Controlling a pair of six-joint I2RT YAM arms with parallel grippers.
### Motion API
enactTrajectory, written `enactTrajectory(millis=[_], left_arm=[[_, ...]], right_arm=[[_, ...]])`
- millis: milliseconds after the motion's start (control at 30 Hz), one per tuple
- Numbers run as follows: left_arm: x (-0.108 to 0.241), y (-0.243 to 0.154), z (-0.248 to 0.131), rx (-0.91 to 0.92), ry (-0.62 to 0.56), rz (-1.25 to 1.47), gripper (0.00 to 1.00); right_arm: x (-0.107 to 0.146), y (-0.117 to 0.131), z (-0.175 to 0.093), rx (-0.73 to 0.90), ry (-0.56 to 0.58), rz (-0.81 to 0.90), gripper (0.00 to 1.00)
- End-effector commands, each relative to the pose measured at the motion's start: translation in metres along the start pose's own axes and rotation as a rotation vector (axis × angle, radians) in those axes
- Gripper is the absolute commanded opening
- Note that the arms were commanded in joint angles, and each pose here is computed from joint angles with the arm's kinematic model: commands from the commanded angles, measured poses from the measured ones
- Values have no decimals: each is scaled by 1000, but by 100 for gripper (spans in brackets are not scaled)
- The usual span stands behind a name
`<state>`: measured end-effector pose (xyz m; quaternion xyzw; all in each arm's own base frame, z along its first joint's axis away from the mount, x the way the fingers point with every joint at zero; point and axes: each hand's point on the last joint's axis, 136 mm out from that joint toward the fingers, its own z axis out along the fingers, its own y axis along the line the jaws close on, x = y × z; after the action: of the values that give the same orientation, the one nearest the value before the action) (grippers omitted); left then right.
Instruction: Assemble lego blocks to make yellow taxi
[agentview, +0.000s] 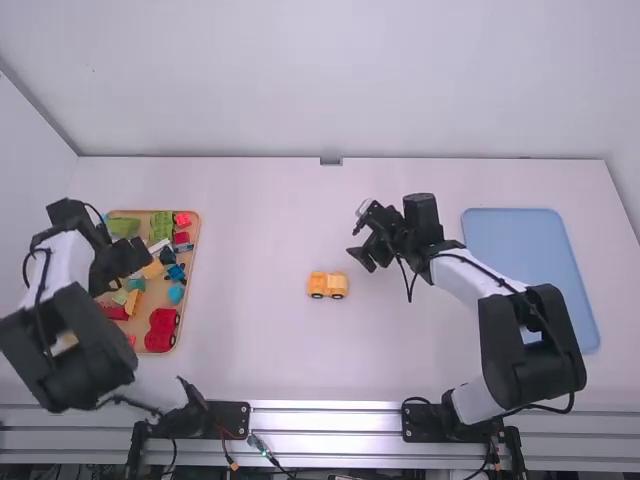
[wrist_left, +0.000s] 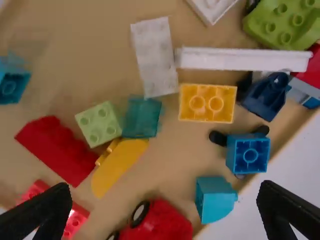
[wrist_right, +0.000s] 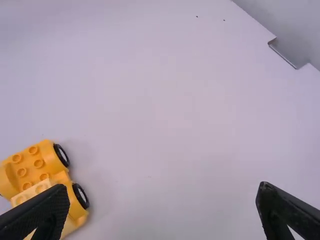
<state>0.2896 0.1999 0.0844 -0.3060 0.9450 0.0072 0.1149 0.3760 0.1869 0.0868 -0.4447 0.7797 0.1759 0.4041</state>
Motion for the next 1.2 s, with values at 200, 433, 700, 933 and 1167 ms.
enactTrajectory(millis=[200,433,700,933,1167], left_arm=[[-26,-46,20,171,121,827,99],[-8,-47,31,157,209,1374,81],[-20,-29,42,100,170,1432,73],[2,-19,44,214,192,1476,62],[7,-18,53,211,196,1480,56]], right_arm=[[-10,-11,-5,33,-30,2,99],[-15,-35,-14,94,-82,166,99],[-20,-50,-22,115,-101,262,99],[-37,-52,-22,116,-126,236,99],[-44,-56,-25,124,-140,229,99]])
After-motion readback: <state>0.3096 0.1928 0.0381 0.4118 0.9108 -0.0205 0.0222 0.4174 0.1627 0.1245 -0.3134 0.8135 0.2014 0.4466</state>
